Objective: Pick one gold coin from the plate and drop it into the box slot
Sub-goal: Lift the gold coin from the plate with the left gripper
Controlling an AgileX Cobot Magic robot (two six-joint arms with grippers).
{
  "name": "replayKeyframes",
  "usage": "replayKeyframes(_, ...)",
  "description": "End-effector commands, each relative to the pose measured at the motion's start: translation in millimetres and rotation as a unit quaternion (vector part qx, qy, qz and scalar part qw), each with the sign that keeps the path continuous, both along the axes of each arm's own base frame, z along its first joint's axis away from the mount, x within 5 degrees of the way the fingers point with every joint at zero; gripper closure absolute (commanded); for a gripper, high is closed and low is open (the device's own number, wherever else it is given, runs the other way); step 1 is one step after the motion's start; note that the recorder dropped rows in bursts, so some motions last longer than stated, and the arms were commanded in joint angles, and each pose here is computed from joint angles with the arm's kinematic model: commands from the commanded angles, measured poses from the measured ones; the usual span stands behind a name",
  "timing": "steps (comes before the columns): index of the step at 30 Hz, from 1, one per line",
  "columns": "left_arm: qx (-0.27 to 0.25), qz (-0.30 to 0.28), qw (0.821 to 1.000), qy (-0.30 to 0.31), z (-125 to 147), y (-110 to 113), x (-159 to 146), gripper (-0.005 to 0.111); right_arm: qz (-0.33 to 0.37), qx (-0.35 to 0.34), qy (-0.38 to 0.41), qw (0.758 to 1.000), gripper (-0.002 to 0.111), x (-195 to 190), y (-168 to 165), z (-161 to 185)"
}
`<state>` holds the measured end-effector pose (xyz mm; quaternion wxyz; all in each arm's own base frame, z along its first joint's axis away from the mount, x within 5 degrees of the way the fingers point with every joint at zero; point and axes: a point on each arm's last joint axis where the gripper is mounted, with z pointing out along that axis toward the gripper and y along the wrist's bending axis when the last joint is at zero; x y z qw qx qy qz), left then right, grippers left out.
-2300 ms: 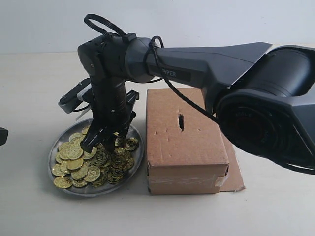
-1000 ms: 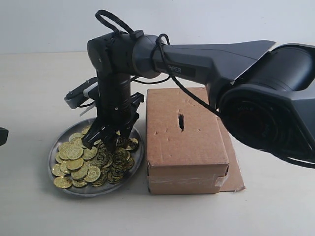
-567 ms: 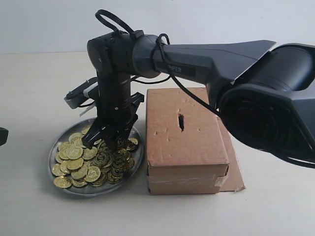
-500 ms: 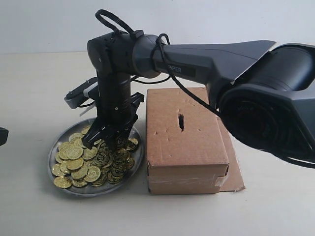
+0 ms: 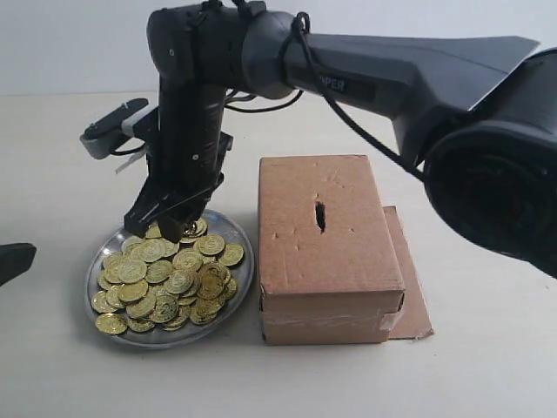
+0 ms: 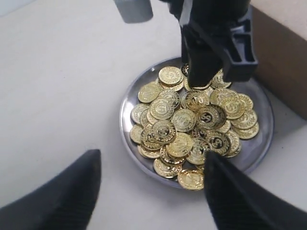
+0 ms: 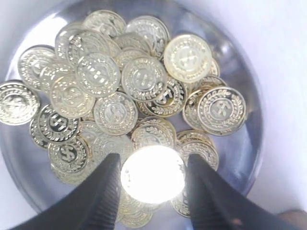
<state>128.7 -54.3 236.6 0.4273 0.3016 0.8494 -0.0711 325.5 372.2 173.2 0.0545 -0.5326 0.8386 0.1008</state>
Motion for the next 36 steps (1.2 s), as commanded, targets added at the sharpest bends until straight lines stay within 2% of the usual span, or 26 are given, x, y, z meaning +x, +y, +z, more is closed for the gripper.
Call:
replayKeyframes(1, 0.071, -0.069, 0.994, -0.048, 3.0, -1.4, 1.3, 0.038, 0.035, 0.036, -0.018, 0.999, 0.074, -3.9, -1.6, 32.8)
replayKeyframes(5, 0.141, -0.144, 0.974, -0.102, 4.7, -5.6, 0.9, 0.049, 0.061, 0.088, -0.012, 0.994, 0.074, -12.9, 0.6, 59.3)
replayKeyframes(7, 0.174, -0.163, 0.962, -0.137, 5.3, -6.2, 2.5, 0.048, 0.069, 0.112, -0.011, 0.991, 0.074, -17.3, 0.7, 73.1)
replayKeyframes(10, 0.244, -0.183, 0.933, -0.191, 3.5, -2.3, 5.9, 0.046, 0.075, 0.14, -0.018, 0.987, 0.074, -23.8, -2.0, 96.0)
replayKeyframes(13, 0.295, -0.185, 0.907, -0.236, 0.4, 1.3, 8.4, 0.046, 0.08, 0.156, -0.022, 0.984, 0.074, -31.9, -8.3, 113.8)
replayKeyframes(16, 0.337, -0.195, 0.872, -0.296, 0.2, 0.2, 9.3, 0.046, 0.118, 0.159, -0.015, 0.98, 0.074, -53.7, -26.5, 125.3)
replayKeyframes(20, 0.354, -0.254, 0.841, -0.323, 0.2, -11.9, 3.9, 0.046, 0.161, 0.164, -0.011, 0.973, 0.074, -73.0, -43.1, 131.5)
replayKeyframes(21, 0.361, -0.286, 0.82, -0.34, 0.5, -18.8, 0.0, 0.046, 0.173, 0.164, -0.008, 0.971, 0.074, -80.5, -50.2, 132.0)
replayKeyframes(23, 0.363, -0.312, 0.804, -0.353, 1.0, -24.4, -4.6, 0.046, 0.174, 0.161, -0.004, 0.971, 0.074, -86.1, -56.0, 132.8)
replayKeyframes(28, 0.35, -0.419, 0.725, -0.42, 4.1, -49.7, -28.3, 0.046, 0.196, 0.184, 0.021, 0.963, 0.074, -112.1, -72.4, 136.2)
replayKeyframes(33, 0.34, -0.455, 0.692, -0.445, 4.6, -58.9, -38.4, 0.046, 0.222, 0.182, 0.042, 0.957, 0.074, -131.5, -65.9, 127.9)
replayKeyframes(36, 0.341, -0.459, 0.687, -0.448, 4.6, -59.5, -39.2, 0.049, 0.238, 0.184, 0.042, 0.953, 0.074, -136.9, -62.5, 128.0)
